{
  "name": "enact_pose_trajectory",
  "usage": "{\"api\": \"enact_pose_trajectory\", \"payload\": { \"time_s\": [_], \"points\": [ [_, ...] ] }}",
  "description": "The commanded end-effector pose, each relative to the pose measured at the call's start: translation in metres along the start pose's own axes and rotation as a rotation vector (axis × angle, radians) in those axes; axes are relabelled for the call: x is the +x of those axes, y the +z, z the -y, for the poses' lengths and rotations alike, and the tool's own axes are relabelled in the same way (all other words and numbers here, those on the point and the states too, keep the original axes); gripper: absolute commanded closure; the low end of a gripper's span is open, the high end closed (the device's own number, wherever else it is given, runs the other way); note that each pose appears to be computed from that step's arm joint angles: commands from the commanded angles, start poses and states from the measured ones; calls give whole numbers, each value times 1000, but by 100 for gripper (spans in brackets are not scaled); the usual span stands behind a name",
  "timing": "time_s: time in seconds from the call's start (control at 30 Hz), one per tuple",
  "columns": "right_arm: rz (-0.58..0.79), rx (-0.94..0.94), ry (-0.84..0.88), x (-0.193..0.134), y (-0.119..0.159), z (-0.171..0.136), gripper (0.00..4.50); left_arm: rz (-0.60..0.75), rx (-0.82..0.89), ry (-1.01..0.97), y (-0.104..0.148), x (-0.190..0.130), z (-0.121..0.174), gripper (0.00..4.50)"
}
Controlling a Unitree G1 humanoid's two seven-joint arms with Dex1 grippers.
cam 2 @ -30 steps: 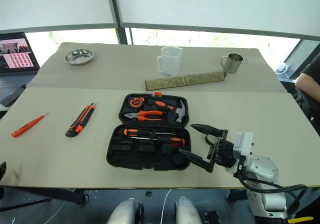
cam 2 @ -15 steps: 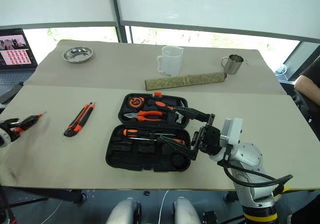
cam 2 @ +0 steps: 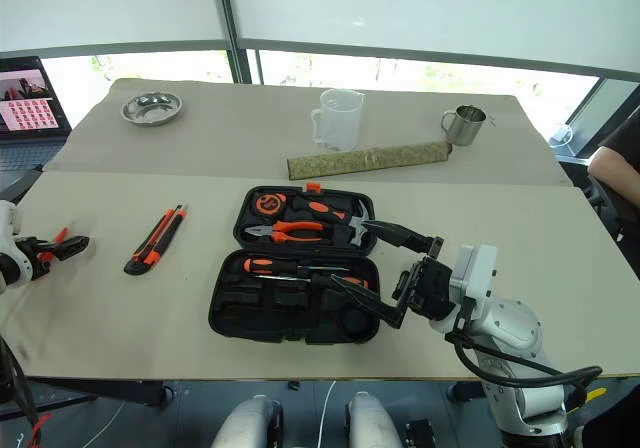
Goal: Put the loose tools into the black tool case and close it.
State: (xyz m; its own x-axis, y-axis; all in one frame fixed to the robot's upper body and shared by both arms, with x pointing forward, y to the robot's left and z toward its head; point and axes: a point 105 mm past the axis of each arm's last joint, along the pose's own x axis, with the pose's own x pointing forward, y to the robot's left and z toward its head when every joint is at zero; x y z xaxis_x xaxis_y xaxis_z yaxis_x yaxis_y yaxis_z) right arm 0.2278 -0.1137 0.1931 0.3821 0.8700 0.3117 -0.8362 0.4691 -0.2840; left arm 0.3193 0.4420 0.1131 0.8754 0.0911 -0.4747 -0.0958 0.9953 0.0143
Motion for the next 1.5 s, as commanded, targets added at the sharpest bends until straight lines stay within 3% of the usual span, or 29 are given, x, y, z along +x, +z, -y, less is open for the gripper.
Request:
{"api": "enact_pose_trajectory", "payload": {
  "time_s": [0.03, 0.23, 0.27, 0.33, 0.43, 0.57, 0.7, 0.87, 1.03, 1.17, 1.5],
  "points": [
    [30, -58, 11, 0, 12, -1, 0, -84, -9, -24, -19, -7, -5, 187],
    [25, -55, 33, 3, 12, 0, 0, -82, -34, -38, -30, -13, -9, 398],
    [25, -56, 38, 3, 12, 0, 0, -51, -25, -54, -27, -14, -8, 405],
    [21, -56, 48, 3, 13, 0, 0, 47, 8, -95, -14, -15, -4, 405],
    [10, -70, 79, 1, 15, 0, 0, 276, 62, -263, 27, -21, 17, 405],
    [-2, -94, 101, -5, 22, 2, 0, 420, 268, -628, 55, -37, 72, 405],
    [-95, -108, 159, -16, 18, 1, 0, 352, 459, -983, 54, -55, 133, 405],
    [-264, -58, 186, -38, 12, 7, 0, 175, 821, -1337, 18, -83, 229, 405],
    [-383, -4, 209, -50, 4, 1, 0, 56, 1007, -1331, 3, -79, 265, 405],
    [-421, 26, 203, -55, 0, -5, 0, 66, 1049, -1347, -2, -75, 303, 405],
    [-398, 36, 164, -51, 0, -13, 0, -27, 1175, -1251, -15, -48, 319, 405]
  ]
}}
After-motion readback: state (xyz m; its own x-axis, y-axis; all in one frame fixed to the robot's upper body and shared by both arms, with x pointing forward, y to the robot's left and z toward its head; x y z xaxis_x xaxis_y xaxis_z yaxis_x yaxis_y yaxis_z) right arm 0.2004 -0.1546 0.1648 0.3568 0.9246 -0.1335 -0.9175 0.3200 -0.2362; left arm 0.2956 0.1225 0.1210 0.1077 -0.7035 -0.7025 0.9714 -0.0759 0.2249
